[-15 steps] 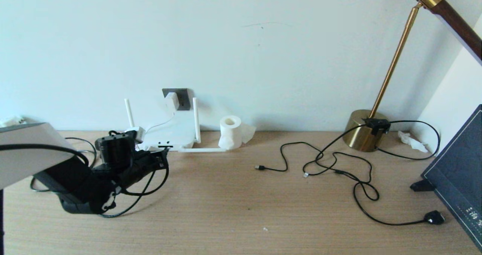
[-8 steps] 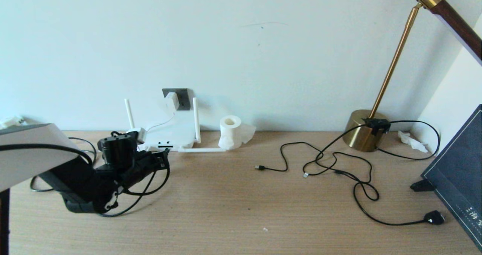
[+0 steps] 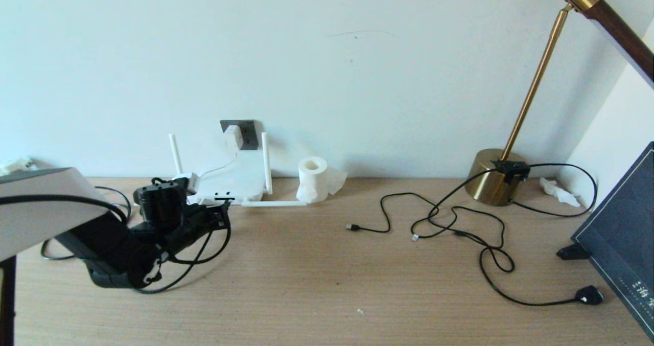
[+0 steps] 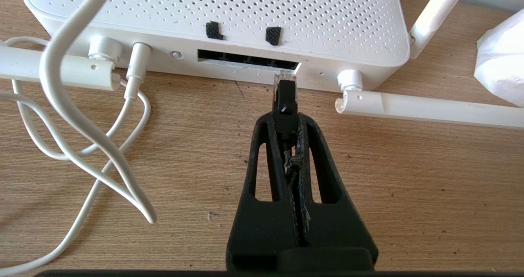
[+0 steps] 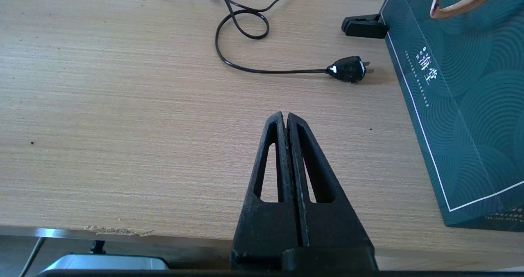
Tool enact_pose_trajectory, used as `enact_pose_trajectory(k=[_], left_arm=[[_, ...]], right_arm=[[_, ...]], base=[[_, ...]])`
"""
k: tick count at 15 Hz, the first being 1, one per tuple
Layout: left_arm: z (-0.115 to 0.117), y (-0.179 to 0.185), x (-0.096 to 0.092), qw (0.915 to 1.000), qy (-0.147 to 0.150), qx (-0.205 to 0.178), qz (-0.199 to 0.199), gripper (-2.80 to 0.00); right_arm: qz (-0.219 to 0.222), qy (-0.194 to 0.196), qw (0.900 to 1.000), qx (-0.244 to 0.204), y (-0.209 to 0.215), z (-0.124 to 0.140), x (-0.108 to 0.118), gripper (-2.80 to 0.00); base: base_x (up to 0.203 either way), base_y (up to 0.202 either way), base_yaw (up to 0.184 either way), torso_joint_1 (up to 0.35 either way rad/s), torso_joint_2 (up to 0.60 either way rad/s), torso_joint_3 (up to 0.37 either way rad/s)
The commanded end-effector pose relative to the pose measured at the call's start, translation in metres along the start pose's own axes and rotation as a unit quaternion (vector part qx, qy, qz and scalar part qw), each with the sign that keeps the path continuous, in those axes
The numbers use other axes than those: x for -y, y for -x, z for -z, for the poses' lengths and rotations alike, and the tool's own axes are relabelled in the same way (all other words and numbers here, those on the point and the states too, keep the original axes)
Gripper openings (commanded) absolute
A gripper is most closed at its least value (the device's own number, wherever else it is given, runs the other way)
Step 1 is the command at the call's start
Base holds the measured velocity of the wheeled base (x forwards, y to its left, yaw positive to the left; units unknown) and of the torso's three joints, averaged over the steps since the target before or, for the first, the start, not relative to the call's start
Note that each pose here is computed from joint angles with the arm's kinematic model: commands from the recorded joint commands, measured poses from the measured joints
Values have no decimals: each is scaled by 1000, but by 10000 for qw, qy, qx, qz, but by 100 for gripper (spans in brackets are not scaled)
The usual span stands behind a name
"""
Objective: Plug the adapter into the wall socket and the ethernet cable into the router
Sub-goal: Plug cable into router interface
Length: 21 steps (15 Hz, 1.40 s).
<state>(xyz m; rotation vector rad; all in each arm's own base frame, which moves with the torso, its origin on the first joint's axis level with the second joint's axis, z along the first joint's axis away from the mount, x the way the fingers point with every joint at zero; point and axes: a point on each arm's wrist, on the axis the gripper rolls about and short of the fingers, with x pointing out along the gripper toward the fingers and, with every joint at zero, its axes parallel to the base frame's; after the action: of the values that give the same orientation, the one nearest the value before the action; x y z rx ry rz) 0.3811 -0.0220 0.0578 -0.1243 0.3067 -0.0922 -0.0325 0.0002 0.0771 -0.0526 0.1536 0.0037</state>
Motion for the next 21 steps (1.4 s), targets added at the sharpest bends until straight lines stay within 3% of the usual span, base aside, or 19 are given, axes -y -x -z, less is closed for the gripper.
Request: enact_pose_trajectory(k=[1, 21], left_arm=[[-1, 0, 0, 10000, 3, 35, 5, -280], [-3, -12, 0, 9999, -48, 121, -5, -280]], right_arm=[[-3, 3, 10000, -14, 0, 0, 0, -280], [-3, 3, 10000, -14, 0, 0, 0, -280]], base=[[0, 0, 0, 0, 0, 0], [0, 0, 0, 0, 0, 0]])
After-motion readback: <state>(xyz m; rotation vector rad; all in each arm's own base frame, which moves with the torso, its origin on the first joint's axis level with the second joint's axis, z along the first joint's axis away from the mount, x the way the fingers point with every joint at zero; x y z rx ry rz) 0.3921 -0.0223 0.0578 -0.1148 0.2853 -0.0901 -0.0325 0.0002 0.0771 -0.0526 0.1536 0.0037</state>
